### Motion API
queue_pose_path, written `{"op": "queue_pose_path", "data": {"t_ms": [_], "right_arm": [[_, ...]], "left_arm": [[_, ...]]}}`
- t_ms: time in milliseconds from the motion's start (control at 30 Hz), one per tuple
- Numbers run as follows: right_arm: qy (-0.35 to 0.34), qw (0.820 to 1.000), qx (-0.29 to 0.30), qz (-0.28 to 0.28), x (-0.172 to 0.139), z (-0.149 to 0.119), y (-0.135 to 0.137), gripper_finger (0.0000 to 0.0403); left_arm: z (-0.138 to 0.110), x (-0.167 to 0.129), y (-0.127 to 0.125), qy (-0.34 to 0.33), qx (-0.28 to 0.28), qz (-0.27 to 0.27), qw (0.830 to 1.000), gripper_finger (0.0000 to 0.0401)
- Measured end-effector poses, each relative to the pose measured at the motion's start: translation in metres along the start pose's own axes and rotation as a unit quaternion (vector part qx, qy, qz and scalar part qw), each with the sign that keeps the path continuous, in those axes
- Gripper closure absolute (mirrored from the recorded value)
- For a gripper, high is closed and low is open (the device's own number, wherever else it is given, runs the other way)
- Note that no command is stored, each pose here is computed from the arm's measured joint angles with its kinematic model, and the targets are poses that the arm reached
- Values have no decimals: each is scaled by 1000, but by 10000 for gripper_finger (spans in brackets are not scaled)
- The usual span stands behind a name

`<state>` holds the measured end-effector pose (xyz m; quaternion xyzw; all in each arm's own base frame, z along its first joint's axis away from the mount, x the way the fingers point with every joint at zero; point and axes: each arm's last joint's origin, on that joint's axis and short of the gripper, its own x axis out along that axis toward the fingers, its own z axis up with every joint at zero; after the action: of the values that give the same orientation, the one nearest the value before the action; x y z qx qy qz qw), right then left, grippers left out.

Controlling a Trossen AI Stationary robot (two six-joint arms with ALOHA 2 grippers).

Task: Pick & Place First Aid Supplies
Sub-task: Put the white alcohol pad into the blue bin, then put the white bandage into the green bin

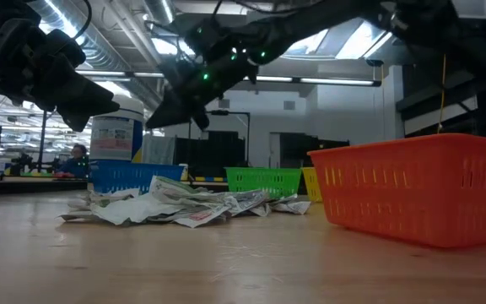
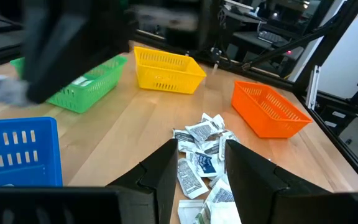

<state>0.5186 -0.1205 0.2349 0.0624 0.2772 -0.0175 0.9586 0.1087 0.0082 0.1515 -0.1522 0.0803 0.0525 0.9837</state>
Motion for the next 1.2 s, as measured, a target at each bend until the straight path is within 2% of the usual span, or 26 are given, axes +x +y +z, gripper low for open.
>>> {"op": "queue_pose_path", "data": {"t_ms": [133, 400, 600, 800, 933, 1200], "right_arm": [[-3, 1000, 5, -7, 4, -1, -9, 387], [-3, 999, 31, -5, 4, -2, -9, 375], [6, 995, 96, 2, 4, -3, -9, 307], [30, 987, 118, 101, 3, -6, -5, 224], [65, 980, 146, 119, 1, -12, -3, 201], [141, 977, 77, 137, -20, -14, 23, 208]], "left_arm": [[0, 0, 0, 0, 0, 0, 1000, 274], [0, 0, 0, 0, 0, 0, 1000, 274], [0, 0, 0, 0, 0, 0, 1000, 274], [0, 0, 0, 0, 0, 0, 1000, 274], [0, 0, 0, 0, 0, 0, 1000, 274], [0, 0, 0, 0, 0, 0, 1000, 274]]}}
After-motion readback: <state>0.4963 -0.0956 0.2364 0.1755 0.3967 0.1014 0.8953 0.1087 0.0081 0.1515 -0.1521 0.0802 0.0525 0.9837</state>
